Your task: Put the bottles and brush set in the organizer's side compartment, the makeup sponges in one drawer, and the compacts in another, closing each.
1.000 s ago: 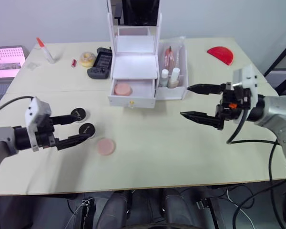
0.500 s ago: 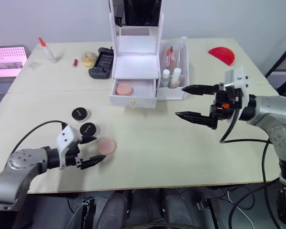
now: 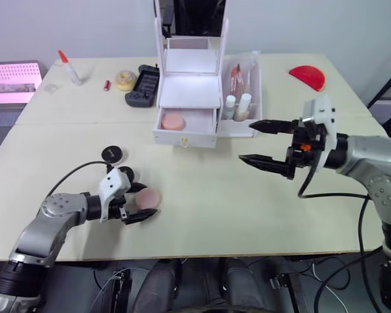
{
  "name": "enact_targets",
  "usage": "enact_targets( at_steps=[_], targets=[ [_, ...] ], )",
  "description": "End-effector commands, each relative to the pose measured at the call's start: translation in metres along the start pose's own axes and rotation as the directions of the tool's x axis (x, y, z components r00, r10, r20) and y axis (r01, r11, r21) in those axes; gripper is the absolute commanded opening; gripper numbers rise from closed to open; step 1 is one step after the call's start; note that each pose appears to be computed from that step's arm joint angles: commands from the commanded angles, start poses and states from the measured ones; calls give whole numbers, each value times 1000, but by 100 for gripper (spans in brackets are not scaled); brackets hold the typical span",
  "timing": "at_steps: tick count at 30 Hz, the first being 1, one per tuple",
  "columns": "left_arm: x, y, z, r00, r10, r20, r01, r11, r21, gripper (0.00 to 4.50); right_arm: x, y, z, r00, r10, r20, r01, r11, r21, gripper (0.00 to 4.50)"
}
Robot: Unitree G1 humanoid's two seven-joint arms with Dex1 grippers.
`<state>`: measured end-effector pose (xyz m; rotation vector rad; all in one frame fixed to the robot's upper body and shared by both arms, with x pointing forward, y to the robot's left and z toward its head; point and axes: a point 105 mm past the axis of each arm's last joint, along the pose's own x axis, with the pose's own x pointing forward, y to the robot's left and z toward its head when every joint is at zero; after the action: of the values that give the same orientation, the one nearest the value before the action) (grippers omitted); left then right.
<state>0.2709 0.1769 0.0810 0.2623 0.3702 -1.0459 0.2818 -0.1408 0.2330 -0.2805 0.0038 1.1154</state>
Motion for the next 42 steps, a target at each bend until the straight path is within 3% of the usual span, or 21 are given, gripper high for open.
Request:
enact_targets(
  at_steps=[1,5,8,10,15,21,31,35,42],
  targets=[
    [6,-1,-10,999,-24,-27,23,999,-36,443,-5,2,14,999,-15,31,16,999,-46,450],
    [7,-2,-10,999,-42,-22,41,998,-47,443,-6,2,16,999,-30,32,31,998,-48,450],
    [7,-2,-11,998,-50,-29,49,998,-47,357,-7,1,16,999,-37,36,39,998,-51,450],
    [5,-3,-10,998,-63,-27,62,997,-49,266,-6,2,16,999,-37,36,39,998,-53,450],
    [0,-5,0,997,-83,-2,83,996,-44,264,-6,0,16,999,-39,34,41,998,-57,450],
    [-20,-3,45,995,-85,58,83,996,43,264,-7,-7,13,998,-63,30,64,996,-57,450],
    [-60,21,161,970,-132,205,94,978,184,264,-6,-10,10,998,-56,35,58,996,-63,450],
    [-40,38,208,940,-167,296,97,966,239,264,-5,-12,11,997,-62,42,65,995,-72,450],
    [23,63,224,943,-208,259,126,946,298,264,-5,-12,13,995,-81,49,85,993,-84,450]
  ],
)
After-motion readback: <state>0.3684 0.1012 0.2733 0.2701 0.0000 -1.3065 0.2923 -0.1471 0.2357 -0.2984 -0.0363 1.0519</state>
